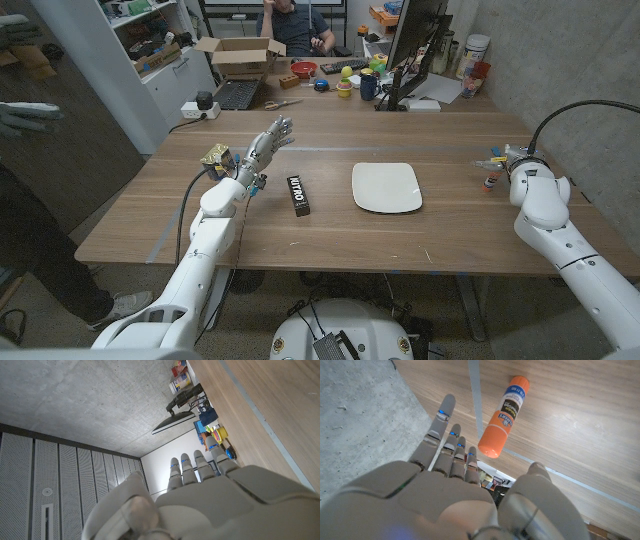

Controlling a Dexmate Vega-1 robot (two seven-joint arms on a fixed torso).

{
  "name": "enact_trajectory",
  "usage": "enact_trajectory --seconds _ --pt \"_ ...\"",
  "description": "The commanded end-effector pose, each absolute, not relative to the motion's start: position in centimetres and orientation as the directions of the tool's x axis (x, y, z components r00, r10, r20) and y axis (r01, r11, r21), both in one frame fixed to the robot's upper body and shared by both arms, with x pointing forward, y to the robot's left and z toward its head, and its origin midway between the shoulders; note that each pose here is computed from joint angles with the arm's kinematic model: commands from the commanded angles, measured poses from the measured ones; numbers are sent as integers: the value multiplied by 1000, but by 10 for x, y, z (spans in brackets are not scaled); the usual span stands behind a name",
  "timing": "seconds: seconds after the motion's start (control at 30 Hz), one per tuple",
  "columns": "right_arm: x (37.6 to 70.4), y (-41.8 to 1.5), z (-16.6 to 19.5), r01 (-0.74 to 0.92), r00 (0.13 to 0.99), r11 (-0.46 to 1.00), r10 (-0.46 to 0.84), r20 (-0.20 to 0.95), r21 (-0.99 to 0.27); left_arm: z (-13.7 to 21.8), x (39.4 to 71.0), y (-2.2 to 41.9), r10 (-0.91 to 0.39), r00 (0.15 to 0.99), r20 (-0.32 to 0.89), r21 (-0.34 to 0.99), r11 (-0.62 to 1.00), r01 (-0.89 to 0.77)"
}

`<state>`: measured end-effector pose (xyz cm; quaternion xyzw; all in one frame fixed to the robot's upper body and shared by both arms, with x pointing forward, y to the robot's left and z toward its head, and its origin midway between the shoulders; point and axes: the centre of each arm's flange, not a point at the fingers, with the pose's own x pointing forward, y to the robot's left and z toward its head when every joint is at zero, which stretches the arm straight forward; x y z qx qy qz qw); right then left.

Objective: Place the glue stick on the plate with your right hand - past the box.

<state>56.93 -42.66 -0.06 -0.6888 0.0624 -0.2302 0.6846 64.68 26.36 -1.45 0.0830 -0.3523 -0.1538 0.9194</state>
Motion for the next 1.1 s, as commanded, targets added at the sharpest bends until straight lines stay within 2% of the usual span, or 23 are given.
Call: enact_trajectory --seconds 0.03,1.1 --pt "571 -429 -3 197 893 -41 -404 197 -979 -15 648 265 -338 706 623 254 940 227" --pt "574 -428 -1 150 905 -35 -397 152 -988 -16 649 267 -337 701 628 248 941 231"
